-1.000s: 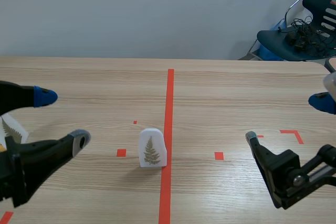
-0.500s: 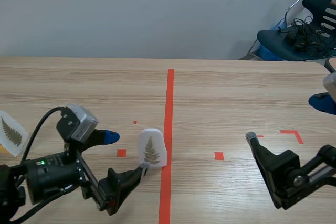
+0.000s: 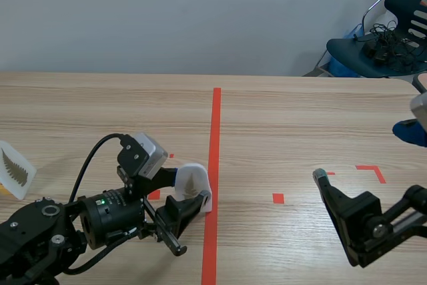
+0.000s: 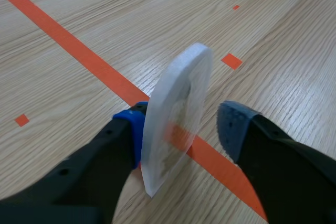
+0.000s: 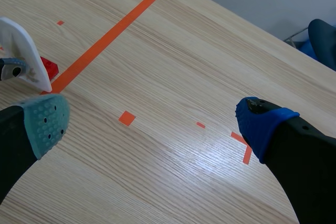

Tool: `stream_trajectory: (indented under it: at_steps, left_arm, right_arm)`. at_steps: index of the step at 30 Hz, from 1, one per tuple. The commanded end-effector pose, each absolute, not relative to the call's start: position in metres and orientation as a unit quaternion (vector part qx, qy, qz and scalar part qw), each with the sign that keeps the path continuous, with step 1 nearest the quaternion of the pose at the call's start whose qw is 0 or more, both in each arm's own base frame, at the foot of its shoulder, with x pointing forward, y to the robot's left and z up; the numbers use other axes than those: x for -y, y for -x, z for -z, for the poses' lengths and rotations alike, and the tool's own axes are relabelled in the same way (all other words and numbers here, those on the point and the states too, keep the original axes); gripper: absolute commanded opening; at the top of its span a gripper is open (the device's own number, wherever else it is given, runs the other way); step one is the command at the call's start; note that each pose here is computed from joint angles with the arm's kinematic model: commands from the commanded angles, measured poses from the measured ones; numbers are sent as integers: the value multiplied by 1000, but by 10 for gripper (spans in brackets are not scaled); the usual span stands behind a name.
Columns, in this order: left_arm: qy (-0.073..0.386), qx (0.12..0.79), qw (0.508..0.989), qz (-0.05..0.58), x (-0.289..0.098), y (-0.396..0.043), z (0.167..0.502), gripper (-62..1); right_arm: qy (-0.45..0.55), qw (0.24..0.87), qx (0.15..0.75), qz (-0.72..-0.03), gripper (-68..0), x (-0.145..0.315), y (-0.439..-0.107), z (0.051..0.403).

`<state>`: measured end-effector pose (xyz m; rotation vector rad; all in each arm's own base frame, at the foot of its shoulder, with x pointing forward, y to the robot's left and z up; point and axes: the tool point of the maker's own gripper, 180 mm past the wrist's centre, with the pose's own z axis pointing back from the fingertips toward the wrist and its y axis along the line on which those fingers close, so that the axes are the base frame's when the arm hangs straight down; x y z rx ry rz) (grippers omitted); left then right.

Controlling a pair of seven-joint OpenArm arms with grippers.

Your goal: Do the leaf sorting experiment

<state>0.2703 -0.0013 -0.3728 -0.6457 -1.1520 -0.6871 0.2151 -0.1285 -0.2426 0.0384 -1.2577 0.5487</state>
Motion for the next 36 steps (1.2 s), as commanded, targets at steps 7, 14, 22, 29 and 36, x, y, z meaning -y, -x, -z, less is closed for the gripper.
stream_trajectory:
  at_steps: [7, 14, 22, 29, 36]
  left_arm:
    - [297, 538, 726, 310, 0, -273, 362, -558]
    - [313, 560, 718, 269, -28, -265, 325, -558]
    - [243, 599, 749, 147, -119, -260, 301, -558]
    - [118, 617, 774, 80, -197, -268, 306, -558]
    - [50, 600, 798, 32, -241, -270, 332, -558]
  right_arm:
    - [-20, 763, 593, -257, 4, 125, -218, 232]
    - [-20, 763, 593, -257, 4, 125, -218, 232]
    - [-20, 762, 594, -257, 4, 125, -218, 232]
    - [-20, 762, 594, -257, 4, 125, -218, 232]
    - [-20, 762, 593, -257, 4, 125, -218, 232]
